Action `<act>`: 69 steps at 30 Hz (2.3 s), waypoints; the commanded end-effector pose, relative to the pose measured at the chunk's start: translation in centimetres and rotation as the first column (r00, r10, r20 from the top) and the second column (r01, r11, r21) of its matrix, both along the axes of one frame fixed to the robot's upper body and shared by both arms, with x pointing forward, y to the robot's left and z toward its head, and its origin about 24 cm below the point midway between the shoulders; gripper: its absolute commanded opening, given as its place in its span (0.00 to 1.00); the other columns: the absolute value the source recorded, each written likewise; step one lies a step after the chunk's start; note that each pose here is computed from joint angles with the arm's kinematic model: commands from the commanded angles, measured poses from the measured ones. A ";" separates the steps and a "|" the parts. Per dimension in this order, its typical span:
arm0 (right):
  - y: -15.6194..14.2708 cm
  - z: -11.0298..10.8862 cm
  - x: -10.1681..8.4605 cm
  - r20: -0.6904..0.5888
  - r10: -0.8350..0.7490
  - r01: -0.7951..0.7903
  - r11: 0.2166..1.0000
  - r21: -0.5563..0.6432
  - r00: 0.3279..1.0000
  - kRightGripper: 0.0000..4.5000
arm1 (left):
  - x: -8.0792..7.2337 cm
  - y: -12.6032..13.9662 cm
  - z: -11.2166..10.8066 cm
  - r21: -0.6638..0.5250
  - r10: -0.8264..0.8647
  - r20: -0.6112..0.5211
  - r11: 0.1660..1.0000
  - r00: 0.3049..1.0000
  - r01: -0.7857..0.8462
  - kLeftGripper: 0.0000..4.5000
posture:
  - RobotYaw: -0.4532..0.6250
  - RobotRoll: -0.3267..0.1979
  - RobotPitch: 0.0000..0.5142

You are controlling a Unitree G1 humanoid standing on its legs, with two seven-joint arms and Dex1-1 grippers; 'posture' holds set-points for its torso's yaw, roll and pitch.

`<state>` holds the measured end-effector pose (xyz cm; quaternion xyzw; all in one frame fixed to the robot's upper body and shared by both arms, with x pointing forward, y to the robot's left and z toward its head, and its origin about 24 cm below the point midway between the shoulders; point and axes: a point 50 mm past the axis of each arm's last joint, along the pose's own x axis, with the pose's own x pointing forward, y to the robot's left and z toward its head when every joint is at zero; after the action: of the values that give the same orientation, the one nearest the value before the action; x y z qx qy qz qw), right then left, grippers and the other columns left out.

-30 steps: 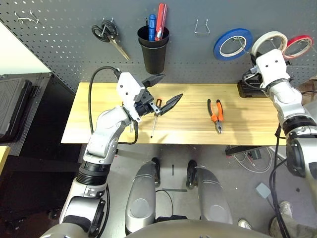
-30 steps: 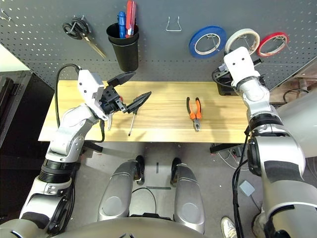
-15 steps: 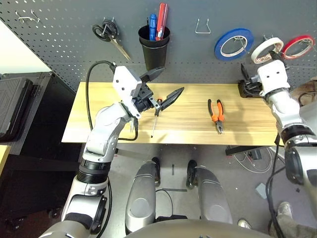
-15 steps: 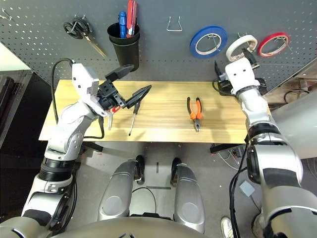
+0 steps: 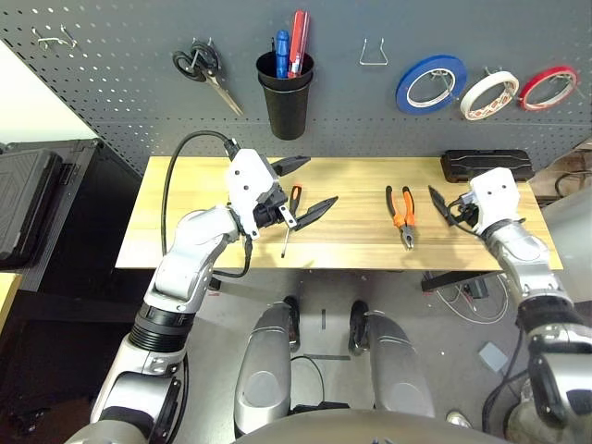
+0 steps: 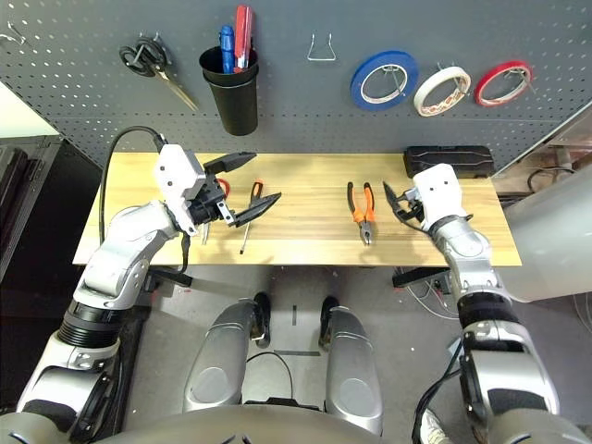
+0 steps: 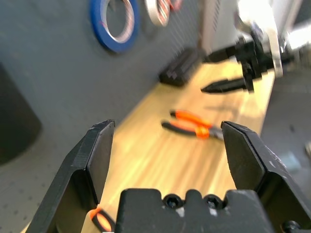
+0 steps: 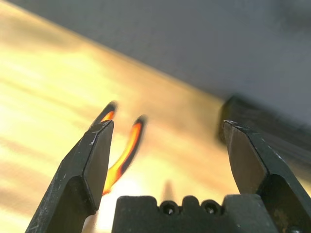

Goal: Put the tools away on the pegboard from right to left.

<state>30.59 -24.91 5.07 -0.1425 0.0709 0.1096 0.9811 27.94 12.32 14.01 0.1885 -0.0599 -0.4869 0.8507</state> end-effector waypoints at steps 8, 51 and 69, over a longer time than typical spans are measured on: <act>1.8 -0.6 -1.0 -0.358 -0.058 0.113 0.985 0.134 0.932 0.99 | 0.6 0.5 -2.5 0.277 -0.046 -0.088 0.958 0.995 0.069 1.00 | 0.55 0.62 0.46; 5.1 -4.6 4.0 -0.728 -0.190 0.386 0.916 0.111 0.659 0.99 | 2.2 0.0 -4.0 0.430 -0.025 -0.127 0.900 0.992 0.077 1.00 | 0.60 0.62 0.62; 4.3 -3.9 4.4 -0.619 -0.122 0.192 0.980 0.047 0.776 0.47 | 2.0 -0.1 -3.7 0.372 -0.026 -0.097 0.926 0.995 0.061 1.00 | 0.62 0.62 0.55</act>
<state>35.63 -20.06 1.86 -0.0295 0.3814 0.0641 0.9217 30.22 12.04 10.67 0.3343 0.0695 -0.5151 0.7862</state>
